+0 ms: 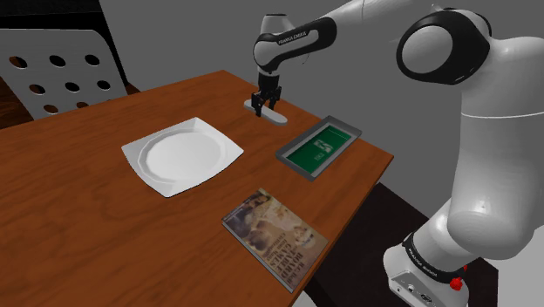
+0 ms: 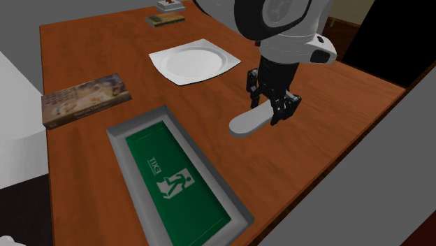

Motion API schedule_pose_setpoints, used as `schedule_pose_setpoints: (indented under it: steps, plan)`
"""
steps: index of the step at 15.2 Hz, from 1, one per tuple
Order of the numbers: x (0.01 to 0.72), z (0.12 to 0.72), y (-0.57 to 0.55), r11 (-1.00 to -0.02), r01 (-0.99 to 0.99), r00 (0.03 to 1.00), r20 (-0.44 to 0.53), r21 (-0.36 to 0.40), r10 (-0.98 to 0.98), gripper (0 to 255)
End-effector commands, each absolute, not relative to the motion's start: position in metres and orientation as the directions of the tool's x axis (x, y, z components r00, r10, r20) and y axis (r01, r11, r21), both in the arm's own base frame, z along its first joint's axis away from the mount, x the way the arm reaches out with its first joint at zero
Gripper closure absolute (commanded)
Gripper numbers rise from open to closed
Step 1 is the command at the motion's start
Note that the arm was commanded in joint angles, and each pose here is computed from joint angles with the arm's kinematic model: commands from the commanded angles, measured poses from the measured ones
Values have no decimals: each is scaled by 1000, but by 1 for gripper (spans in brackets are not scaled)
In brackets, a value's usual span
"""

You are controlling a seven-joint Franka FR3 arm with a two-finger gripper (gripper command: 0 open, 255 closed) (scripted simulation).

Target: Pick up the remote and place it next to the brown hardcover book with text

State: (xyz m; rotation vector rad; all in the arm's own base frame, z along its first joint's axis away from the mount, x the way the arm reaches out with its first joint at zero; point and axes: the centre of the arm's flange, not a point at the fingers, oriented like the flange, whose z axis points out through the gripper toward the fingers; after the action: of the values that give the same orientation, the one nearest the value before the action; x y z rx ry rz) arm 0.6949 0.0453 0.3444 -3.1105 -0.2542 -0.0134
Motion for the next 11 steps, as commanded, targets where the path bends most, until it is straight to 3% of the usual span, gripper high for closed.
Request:
schedule_pose_setpoints:
  steps: [1,11]
  plan:
    - [694,355,45,-987,162,987,11,-20,162,255]
    - [694,408,45,-987,162,987,11,-20,162,255]
